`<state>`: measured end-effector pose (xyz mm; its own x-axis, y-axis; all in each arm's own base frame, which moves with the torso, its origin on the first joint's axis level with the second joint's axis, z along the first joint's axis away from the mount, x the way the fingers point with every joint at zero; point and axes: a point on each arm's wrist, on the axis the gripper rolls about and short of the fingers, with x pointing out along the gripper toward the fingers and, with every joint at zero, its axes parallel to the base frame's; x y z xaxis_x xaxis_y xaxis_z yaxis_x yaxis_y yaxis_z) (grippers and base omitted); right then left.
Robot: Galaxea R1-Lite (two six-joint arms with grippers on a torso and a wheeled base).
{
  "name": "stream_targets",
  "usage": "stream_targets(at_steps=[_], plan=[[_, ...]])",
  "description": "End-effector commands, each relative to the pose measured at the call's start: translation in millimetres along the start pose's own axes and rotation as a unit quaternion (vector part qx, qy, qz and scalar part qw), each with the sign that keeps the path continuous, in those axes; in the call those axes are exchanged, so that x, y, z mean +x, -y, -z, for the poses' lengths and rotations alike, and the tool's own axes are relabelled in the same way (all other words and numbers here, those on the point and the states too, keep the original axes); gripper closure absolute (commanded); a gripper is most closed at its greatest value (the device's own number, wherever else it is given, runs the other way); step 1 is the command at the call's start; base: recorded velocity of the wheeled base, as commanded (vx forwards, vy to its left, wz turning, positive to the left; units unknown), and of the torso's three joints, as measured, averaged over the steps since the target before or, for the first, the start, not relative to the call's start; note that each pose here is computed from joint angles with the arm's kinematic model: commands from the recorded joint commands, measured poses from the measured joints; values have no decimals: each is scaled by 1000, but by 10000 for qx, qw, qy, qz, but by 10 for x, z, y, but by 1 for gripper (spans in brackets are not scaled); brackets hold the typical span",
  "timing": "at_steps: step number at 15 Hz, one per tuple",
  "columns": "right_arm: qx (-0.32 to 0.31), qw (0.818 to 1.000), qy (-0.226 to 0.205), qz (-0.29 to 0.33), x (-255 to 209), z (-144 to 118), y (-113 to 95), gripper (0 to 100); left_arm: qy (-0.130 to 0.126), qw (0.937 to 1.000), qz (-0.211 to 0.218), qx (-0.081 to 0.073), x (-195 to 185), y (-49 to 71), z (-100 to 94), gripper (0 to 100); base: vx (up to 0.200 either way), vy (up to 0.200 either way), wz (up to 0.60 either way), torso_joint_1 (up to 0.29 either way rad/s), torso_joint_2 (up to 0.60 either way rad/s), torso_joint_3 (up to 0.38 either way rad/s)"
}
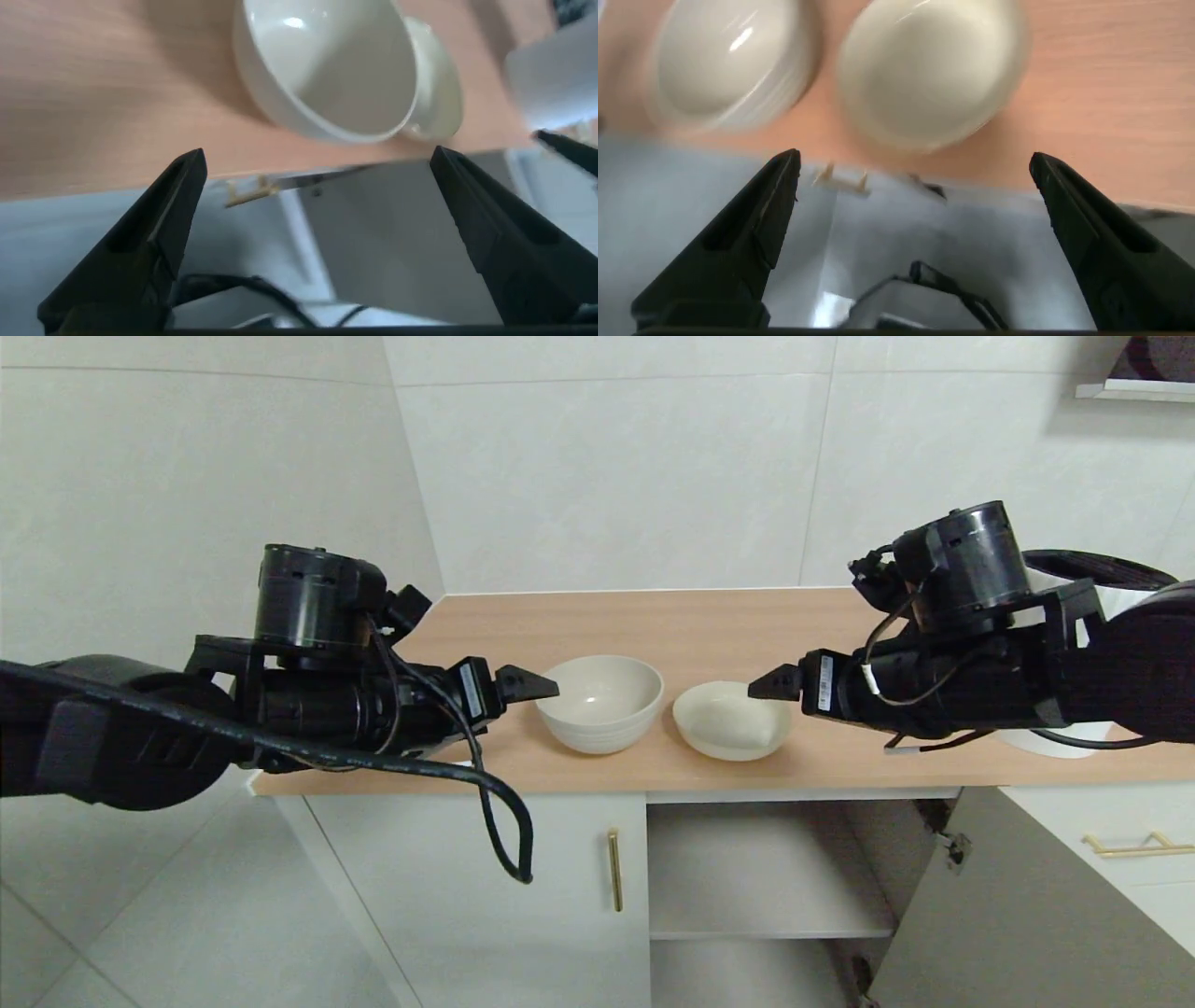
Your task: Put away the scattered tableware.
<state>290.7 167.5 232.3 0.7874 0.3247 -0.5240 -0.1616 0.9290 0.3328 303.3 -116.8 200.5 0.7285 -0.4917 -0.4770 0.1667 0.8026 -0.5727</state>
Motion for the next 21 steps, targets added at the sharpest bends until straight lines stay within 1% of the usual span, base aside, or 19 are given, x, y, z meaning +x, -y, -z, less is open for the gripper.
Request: stream_targets(at_steps=[1, 2, 3, 4, 5, 7, 17, 18, 20, 21], plan=[[128, 9987, -9, 484, 321, -32, 110, 0, -47, 9997, -89, -236, 193, -25, -24, 0, 0, 0, 0, 0, 0, 0], [136, 9980, 18, 622, 387, -29, 124, 0, 15, 9990, -198, -406, 268, -36, -45, 0, 0, 0, 0, 0, 0, 0], [131, 9976, 19, 674, 413, -23, 127, 0, 72, 9983, -272, -520, 312, -41, -62, 0, 0, 0, 0, 0, 0, 0], [131, 9976, 19, 674, 413, -23, 127, 0, 72, 9983, -272, -520, 312, -41, -62, 0, 0, 0, 0, 0, 0, 0], [164, 9970, 39, 751, 449, -31, 153, 0, 172, 9953, -432, -844, 468, -67, -97, 0, 0, 0, 0, 0, 0, 0], [197, 9967, 54, 787, 476, -45, 182, 0, 133, 9945, -475, -922, 544, -94, -87, 0, 0, 0, 0, 0, 0, 0], [208, 9966, 79, 789, 441, -58, 191, 0, 76, 9948, -470, -906, 592, -88, -50, 0, 0, 0, 0, 0, 0, 0], [200, 9966, 71, 792, 446, -55, 192, 0, 76, 9948, -470, -906, 592, -88, -50, 100, 0, 0, 0, 0, 0, 0], [201, 9967, 78, 789, 445, -59, 191, 0, 94, 9947, -456, -917, 582, -82, -56, 100, 0, 0, 0, 0, 0, 0], [202, 9967, 85, 785, 444, -63, 189, 0, 101, 9944, -451, -947, 577, -79, -59, 100, 0, 0, 0, 0, 0, 0]])
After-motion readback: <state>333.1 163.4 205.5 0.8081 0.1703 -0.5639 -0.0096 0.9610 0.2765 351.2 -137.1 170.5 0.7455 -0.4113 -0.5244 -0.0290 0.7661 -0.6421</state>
